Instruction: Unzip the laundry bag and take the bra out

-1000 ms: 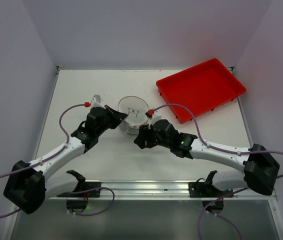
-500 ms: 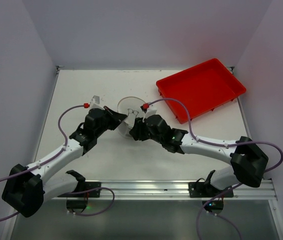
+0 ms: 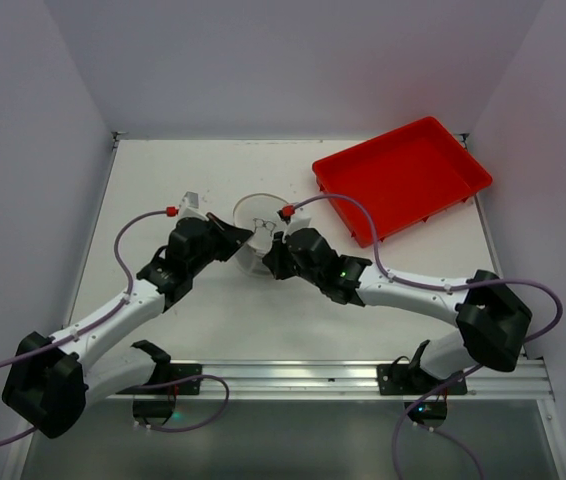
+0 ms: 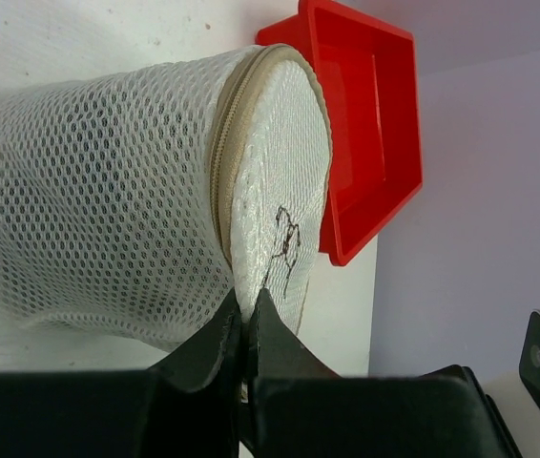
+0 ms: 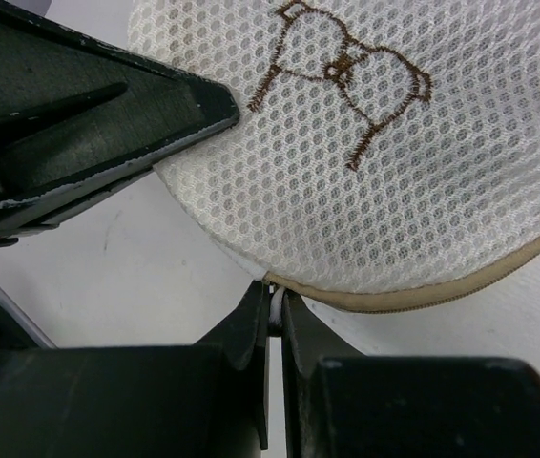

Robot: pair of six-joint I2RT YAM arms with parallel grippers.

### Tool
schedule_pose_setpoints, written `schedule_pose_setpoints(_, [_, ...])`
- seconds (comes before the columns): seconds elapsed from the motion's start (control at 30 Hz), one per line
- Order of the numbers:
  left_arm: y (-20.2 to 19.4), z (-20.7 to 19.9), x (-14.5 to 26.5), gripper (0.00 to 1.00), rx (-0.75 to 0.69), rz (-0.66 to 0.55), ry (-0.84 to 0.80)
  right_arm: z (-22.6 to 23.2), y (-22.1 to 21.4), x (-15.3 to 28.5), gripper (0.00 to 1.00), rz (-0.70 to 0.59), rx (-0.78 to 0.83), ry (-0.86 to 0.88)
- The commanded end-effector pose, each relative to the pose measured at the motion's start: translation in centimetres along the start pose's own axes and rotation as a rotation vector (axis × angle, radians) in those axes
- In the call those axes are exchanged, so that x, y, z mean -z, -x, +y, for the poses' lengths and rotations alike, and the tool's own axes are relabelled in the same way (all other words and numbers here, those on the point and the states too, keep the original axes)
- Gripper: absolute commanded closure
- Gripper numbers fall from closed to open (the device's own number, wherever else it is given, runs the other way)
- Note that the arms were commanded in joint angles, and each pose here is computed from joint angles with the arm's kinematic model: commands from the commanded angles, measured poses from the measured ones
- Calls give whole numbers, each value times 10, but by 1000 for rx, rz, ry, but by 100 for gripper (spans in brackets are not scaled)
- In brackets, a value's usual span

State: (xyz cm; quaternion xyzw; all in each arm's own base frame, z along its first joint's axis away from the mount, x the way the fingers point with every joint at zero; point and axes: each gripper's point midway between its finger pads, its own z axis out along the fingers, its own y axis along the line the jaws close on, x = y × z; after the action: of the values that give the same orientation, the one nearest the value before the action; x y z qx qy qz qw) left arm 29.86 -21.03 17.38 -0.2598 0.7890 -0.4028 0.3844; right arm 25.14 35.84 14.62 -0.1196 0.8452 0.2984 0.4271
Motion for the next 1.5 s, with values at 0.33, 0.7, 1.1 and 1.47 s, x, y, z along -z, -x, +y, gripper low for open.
schedule_pose_setpoints(0.33, [24, 56, 14, 100, -281, 99, 103, -87, 10, 54, 100, -38, 38, -167])
schedule_pose_setpoints(0.7, [65, -17, -54, 23, -428, 187, -27, 11, 27, 28, 100, -5, -69, 136])
schedule_pose_setpoints(1.1, [43, 8, 12, 0, -188, 69, 23, 39, 38, -18, 100, -13, -135, 151])
schedule_pose_setpoints(1.47, [11, 4, -13, 75, -194, 92, 41, 30, 27, -10, 100, 7, -120, 135])
